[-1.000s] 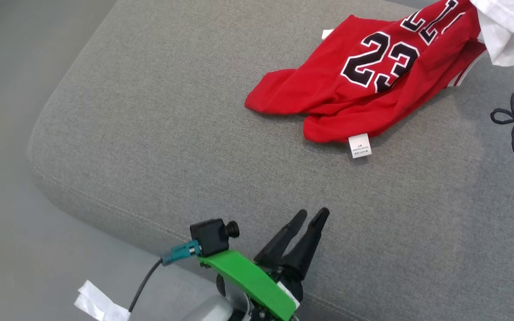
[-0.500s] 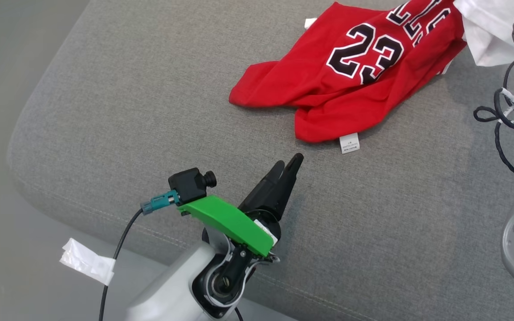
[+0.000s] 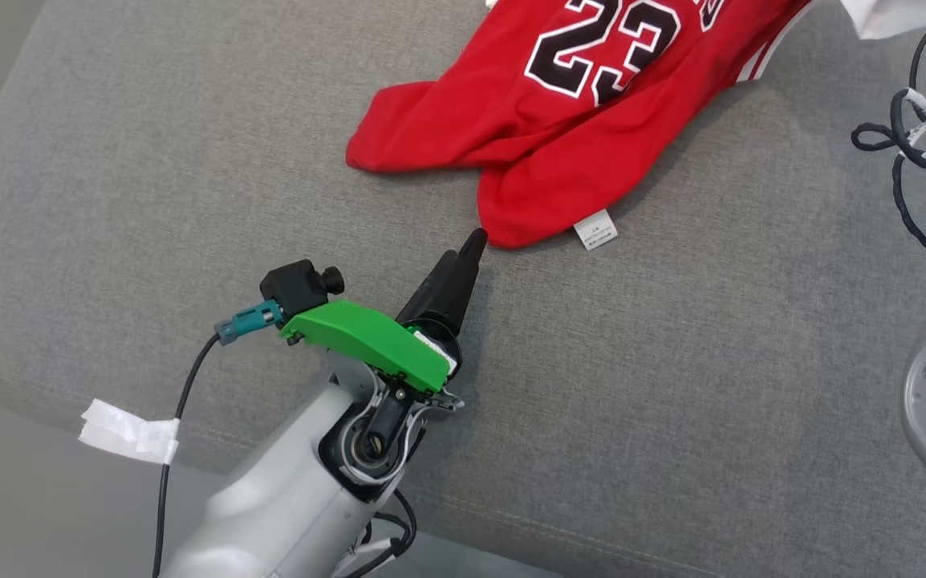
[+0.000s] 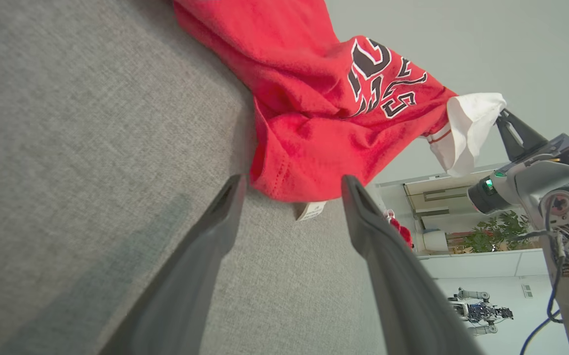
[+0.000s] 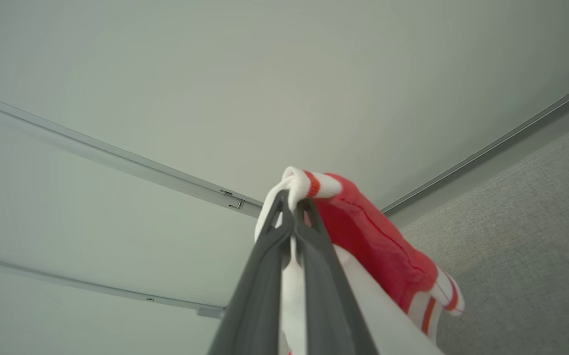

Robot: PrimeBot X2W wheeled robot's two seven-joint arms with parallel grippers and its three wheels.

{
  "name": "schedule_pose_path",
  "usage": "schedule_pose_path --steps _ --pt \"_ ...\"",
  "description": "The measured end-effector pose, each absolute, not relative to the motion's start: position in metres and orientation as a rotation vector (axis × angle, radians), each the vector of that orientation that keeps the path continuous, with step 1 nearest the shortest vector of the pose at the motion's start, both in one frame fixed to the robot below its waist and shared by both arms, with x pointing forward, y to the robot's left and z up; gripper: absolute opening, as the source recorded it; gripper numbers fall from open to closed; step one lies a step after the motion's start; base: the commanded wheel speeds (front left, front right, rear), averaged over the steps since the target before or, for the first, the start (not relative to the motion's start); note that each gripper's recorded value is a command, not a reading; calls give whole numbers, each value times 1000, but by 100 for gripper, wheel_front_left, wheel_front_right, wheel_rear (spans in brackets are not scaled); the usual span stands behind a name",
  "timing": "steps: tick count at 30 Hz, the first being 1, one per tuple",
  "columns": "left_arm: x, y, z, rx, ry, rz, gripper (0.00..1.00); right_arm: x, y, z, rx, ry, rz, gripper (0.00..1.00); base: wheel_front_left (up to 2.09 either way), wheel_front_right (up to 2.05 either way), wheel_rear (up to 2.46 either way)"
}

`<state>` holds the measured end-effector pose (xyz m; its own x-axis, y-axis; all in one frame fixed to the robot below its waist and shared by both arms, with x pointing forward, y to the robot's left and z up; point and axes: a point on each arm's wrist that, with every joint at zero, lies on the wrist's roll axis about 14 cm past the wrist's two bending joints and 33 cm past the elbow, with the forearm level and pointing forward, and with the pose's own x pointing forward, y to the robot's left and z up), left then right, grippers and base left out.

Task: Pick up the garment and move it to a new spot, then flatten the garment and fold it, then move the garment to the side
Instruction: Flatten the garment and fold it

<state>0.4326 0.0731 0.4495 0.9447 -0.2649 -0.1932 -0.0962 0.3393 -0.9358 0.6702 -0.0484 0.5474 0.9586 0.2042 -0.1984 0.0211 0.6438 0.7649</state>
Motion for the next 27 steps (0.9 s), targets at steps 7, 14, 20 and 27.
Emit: schedule_pose_path --steps 7,14,20,27 --pt "441 59 424 -1239 427 -113 100 679 -66 532 867 280 71 0 0 0 0" --pt "451 49 417 -1240 465 -142 100 684 -73 510 867 304 47 0 0 0 0" --pt "455 46 418 -1250 474 -159 100 685 -72 507 868 305 48 0 0 0 0" --pt "453 38 420 -1242 495 -190 100 686 -71 509 868 299 52 0 0 0 0"
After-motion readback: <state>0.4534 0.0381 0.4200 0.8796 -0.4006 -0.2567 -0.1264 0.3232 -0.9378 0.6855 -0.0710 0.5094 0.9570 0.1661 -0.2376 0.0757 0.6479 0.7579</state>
